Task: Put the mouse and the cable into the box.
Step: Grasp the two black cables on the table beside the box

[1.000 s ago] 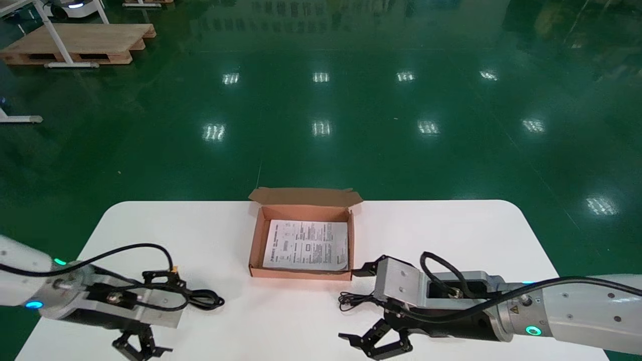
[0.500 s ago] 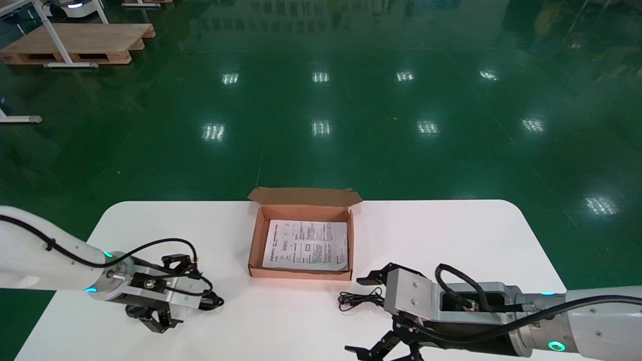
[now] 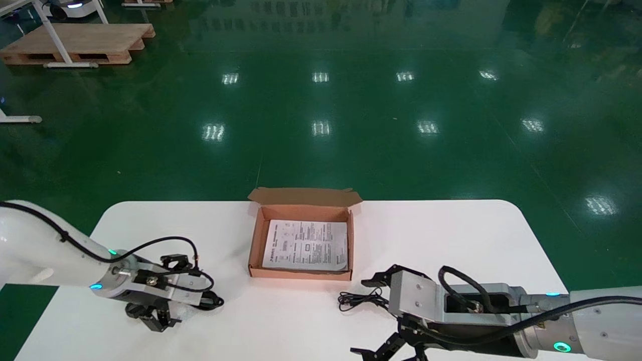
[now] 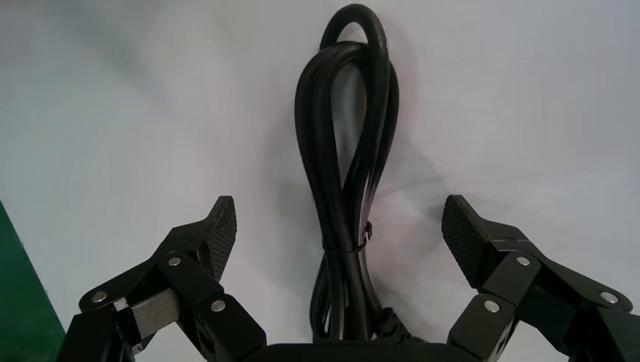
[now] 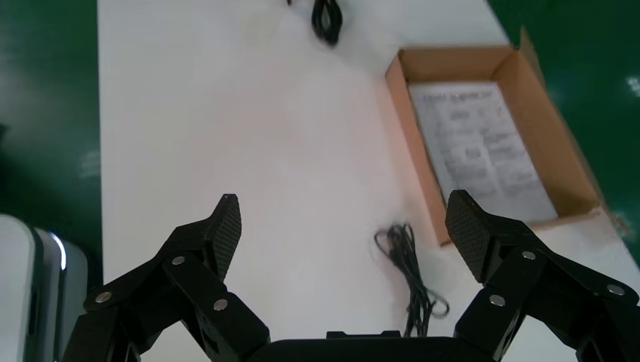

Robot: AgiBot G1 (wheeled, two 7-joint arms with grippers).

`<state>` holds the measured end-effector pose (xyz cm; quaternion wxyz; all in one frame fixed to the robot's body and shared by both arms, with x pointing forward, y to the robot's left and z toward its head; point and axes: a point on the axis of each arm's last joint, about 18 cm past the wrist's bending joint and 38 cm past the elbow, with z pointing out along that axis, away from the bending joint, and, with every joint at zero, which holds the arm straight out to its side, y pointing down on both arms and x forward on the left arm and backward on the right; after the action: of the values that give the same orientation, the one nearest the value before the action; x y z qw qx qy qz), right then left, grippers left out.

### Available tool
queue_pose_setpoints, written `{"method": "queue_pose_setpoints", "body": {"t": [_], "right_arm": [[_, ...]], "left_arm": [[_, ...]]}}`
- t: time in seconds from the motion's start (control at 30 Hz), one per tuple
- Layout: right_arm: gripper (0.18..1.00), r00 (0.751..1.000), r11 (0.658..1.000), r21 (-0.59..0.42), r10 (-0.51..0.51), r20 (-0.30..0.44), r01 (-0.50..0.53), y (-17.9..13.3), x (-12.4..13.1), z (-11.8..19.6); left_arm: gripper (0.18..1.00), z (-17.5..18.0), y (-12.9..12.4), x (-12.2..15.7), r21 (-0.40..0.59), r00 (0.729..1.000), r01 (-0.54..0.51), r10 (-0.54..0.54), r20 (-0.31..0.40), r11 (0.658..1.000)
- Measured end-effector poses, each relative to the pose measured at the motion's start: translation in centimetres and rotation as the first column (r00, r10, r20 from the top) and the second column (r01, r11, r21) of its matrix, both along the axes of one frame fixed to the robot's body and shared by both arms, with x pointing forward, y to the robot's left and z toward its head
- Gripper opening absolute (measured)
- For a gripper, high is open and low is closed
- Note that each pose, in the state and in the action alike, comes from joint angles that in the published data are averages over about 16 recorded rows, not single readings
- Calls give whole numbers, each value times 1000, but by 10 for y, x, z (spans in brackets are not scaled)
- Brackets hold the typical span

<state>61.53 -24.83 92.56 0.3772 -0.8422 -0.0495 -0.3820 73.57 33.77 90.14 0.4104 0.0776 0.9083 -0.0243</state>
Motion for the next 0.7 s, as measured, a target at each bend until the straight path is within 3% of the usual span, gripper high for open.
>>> {"method": "queue_pose_setpoints", "body": {"t": [0.43,0.7], "right_arm": [[1001,980,970,-150,-184,75,193,21,88,-43],[1001,968,948,-200,-233,96,248,30,120,-57]], "left_arm": [[1001,0,0,2,-2,1000,1,-1,-7,1000],[1001,0,0,2,-3,1000,1,-1,-8,1000]]}}
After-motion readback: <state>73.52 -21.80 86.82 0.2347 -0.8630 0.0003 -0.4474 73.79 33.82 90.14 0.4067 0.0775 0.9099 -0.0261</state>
